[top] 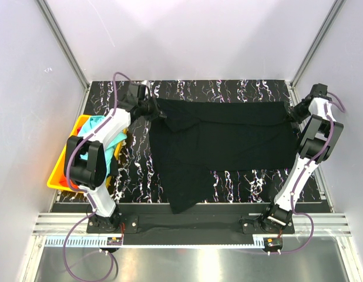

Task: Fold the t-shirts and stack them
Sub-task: Fold the tshirt

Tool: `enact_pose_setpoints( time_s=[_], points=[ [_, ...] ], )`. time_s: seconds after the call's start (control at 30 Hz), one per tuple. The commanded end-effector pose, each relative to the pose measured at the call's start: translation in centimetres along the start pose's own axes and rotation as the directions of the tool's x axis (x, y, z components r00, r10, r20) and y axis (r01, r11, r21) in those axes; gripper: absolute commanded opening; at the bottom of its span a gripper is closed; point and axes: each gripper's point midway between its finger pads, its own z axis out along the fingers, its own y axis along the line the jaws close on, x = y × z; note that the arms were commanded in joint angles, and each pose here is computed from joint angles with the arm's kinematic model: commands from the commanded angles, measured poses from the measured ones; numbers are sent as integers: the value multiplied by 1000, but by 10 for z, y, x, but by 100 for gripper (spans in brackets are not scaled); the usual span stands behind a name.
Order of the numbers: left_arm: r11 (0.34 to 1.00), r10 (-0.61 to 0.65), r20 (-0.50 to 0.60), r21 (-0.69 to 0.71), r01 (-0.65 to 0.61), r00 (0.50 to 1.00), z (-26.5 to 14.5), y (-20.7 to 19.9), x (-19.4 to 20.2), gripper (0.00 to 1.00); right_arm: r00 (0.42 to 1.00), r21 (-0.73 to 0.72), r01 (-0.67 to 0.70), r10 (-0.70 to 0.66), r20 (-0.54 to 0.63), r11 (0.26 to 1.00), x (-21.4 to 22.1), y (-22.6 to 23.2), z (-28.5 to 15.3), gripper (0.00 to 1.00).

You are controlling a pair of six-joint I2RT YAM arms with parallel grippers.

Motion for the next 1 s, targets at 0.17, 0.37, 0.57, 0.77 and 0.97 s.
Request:
enact_pose_setpoints(
  time_s=[0.17,0.37,0.57,0.77,0.97],
  points=[
    [975,114,311,145,-166,943,-25,-75,-120,0,977,-229,-38,84,195,973,-81,61,-34,0],
    [953,104,472,205,-223,876,-24,-91,-176,0,961,-339,-48,136,240,940,-115,91,-27,0],
    [927,35,574,286,-241,818,-10,-90,-213,0,944,-447,23,128,304,894,-142,124,-17,0],
    [897,9,636,337,-288,772,-2,-101,-236,0,916,-524,70,154,371,849,-158,140,-15,0],
    [893,-9,671,339,-296,741,2,-102,-255,0,879,-583,122,184,439,804,-175,157,-25,0]
  ],
)
